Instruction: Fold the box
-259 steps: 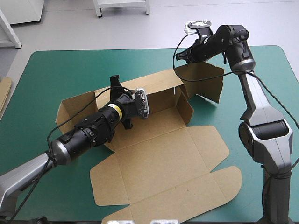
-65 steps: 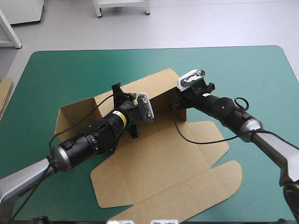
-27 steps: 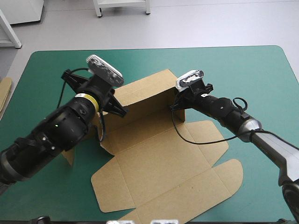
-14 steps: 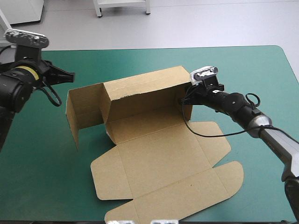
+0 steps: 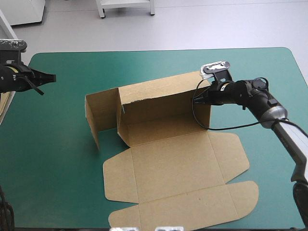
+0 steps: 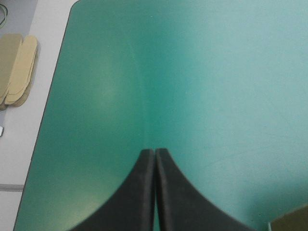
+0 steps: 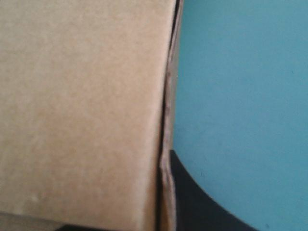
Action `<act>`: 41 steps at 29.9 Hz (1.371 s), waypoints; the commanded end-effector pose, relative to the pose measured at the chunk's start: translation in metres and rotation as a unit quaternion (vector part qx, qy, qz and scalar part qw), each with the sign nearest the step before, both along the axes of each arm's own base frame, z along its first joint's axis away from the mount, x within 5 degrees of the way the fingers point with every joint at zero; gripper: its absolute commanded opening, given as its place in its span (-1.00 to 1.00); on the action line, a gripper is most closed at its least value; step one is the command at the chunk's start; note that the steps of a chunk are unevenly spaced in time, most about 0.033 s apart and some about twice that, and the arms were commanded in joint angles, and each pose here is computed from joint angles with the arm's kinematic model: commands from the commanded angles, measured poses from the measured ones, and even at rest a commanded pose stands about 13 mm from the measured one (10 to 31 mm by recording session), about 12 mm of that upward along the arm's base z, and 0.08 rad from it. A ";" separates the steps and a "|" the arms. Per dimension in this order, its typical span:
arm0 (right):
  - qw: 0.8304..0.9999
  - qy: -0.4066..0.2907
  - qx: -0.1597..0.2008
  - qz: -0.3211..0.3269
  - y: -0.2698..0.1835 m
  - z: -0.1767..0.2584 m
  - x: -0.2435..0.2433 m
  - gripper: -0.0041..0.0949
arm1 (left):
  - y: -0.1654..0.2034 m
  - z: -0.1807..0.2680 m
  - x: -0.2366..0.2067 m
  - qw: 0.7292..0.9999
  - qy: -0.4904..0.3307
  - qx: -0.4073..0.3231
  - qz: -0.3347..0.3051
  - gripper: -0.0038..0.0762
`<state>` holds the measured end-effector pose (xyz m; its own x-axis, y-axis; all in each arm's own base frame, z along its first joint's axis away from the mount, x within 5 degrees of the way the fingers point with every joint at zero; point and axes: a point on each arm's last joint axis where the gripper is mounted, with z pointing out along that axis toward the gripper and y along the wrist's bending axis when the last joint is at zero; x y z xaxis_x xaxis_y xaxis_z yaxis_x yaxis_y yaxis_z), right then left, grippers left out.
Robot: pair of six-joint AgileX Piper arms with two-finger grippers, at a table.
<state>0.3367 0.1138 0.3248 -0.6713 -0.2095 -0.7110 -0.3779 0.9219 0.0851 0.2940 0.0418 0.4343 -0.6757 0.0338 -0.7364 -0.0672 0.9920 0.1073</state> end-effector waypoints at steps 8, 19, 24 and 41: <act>1.000 -0.005 0.002 0.001 -0.010 0.110 -0.026 -0.92 | 0.009 -0.006 0.022 1.000 -0.016 -0.014 -0.013 -0.92; 0.996 0.081 -0.023 -0.011 -0.007 0.091 0.015 -0.92 | 0.009 -0.020 0.036 0.999 -0.003 -0.029 -0.026 -0.92; 0.992 0.121 -0.028 -0.012 -0.002 0.060 0.039 -0.92 | 0.009 -0.021 0.037 0.999 -0.002 -0.029 -0.029 -0.92; 1.000 0.019 -0.015 0.001 0.010 0.036 0.083 -0.86 | 0.008 -0.022 0.037 0.999 0.003 -0.033 -0.030 -0.92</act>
<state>0.4235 0.1257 0.3267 -0.7981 -0.2472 -0.5495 -0.3525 0.9312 0.0932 0.3386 0.0522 0.3867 -0.7570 0.0250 -0.6529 -0.0011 0.9992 0.0395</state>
